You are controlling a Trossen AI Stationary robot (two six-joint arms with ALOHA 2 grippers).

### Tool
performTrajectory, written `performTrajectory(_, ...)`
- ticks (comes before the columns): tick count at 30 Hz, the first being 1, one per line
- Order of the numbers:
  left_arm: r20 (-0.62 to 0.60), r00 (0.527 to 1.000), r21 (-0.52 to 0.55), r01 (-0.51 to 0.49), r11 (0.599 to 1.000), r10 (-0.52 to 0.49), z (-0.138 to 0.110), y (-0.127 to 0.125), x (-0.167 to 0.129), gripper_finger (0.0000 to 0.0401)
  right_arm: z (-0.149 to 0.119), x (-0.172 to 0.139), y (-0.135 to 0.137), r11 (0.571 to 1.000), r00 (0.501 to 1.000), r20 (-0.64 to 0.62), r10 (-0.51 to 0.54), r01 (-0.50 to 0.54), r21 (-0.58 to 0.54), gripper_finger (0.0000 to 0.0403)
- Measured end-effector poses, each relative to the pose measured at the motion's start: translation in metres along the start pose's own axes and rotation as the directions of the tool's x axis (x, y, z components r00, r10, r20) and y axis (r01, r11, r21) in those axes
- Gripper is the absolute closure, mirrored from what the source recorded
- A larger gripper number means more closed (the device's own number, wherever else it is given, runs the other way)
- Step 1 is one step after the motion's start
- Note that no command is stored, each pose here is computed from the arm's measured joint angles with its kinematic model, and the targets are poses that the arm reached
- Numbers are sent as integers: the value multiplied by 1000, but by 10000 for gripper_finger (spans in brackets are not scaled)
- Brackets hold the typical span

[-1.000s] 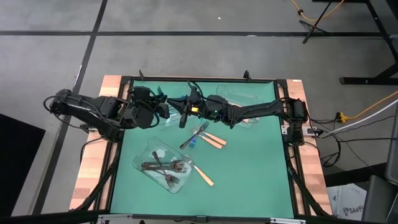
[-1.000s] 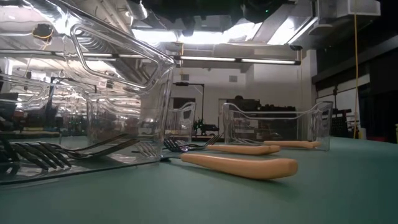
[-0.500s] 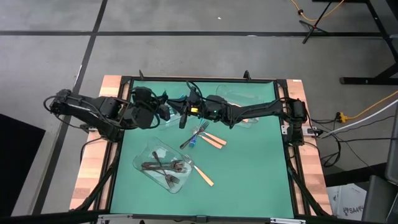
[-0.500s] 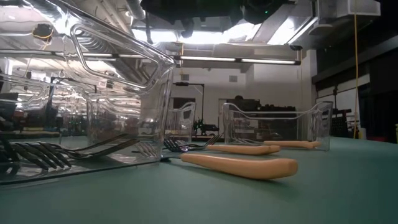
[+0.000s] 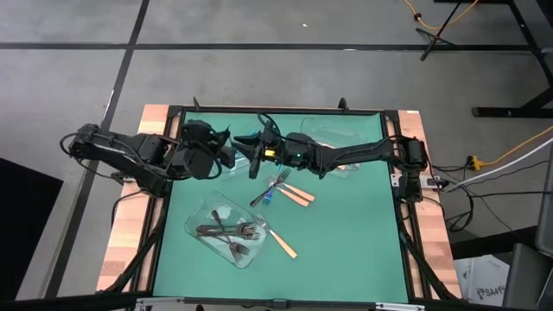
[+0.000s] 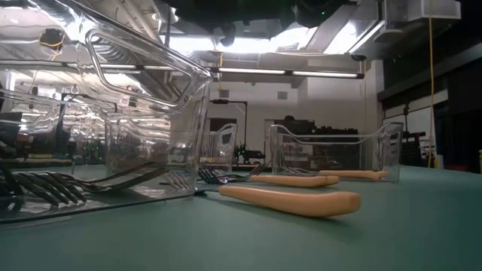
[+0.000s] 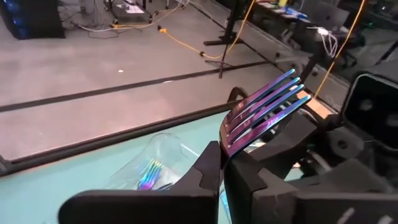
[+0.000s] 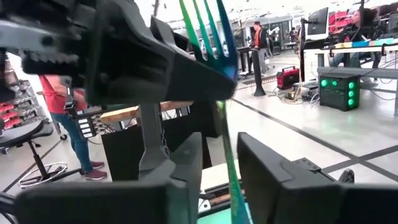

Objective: Sort silverware by color (type)
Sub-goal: Put the blue fork into the top left transparent bin

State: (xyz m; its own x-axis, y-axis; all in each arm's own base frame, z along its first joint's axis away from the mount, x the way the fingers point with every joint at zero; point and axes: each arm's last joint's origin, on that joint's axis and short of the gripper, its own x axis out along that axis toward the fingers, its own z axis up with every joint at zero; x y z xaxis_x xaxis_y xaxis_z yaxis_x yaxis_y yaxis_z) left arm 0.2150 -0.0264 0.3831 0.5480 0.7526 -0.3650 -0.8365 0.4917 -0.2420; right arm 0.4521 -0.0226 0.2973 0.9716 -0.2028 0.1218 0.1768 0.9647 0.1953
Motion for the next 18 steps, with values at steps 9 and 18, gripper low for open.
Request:
performTrajectory(9, -93, 995, 138, 46, 989, -33, 0, 1, 6, 401, 3, -15, -3, 983, 968, -241, -70, 25, -182, 284)
performTrajectory(18, -236, 972, 284, 82, 955, -13, 9, 12, 40, 401, -4, -56, -3, 961, 743, -651, -154, -40, -273, 283)
